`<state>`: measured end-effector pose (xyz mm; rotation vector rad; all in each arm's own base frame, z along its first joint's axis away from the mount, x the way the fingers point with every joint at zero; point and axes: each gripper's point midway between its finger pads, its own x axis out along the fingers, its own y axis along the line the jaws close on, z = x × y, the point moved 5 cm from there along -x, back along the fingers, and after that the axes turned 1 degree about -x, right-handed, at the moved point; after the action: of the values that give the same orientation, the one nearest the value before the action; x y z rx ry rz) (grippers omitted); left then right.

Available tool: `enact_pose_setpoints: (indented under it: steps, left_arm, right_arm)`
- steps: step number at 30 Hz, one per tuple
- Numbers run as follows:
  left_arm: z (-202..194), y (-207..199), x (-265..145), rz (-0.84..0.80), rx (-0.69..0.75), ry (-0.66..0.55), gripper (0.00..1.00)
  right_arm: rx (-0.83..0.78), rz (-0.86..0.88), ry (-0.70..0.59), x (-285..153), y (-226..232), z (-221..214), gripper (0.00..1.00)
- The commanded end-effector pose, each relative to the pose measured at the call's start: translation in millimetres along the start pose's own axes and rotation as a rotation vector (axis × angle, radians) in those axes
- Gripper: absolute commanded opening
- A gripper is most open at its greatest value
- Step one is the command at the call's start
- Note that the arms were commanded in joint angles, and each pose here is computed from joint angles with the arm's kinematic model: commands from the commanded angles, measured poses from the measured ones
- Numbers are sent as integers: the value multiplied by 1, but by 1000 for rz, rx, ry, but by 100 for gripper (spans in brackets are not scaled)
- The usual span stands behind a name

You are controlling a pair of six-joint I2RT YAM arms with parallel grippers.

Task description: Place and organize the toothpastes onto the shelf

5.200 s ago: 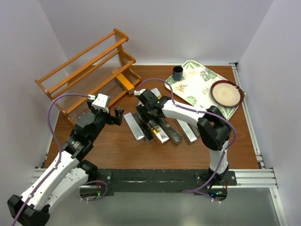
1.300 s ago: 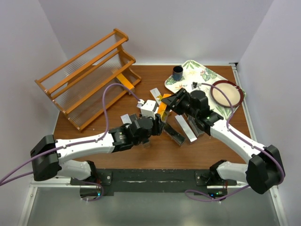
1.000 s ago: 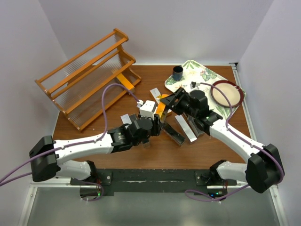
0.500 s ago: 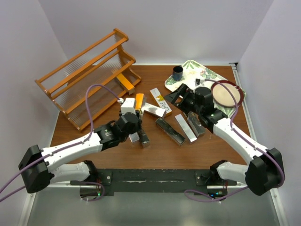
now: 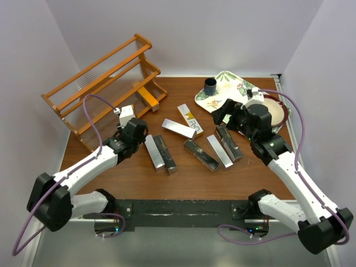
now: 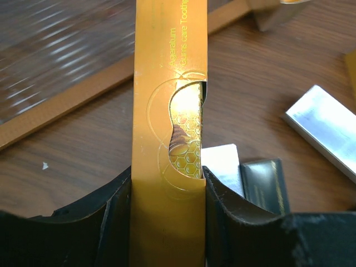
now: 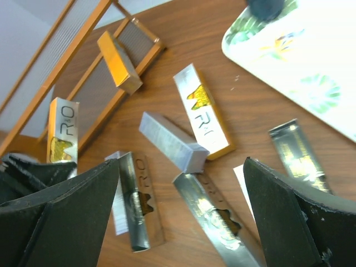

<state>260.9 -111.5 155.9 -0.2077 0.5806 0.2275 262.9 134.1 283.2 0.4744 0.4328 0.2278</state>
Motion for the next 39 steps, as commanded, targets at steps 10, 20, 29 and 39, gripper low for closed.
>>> enact_pose_setpoints:
  steps: [10, 20, 29, 39]
  left_arm:
    - [55, -9, 67, 205, -245, -123, 29]
    - [66, 3, 102, 320, -272, -135, 30]
    - [61, 15, 122, 376, -274, -112, 32]
    - [60, 24, 138, 412, -264, -104, 36]
  right_arm:
    - [-174, -100, -80, -24, -25, 9, 99]
    - [-228, -109, -104, -27, -32, 7, 99]
    - [-238, -102, -103, -26, -33, 4, 99]
    - [-243, -86, -90, -23, -33, -1, 99]
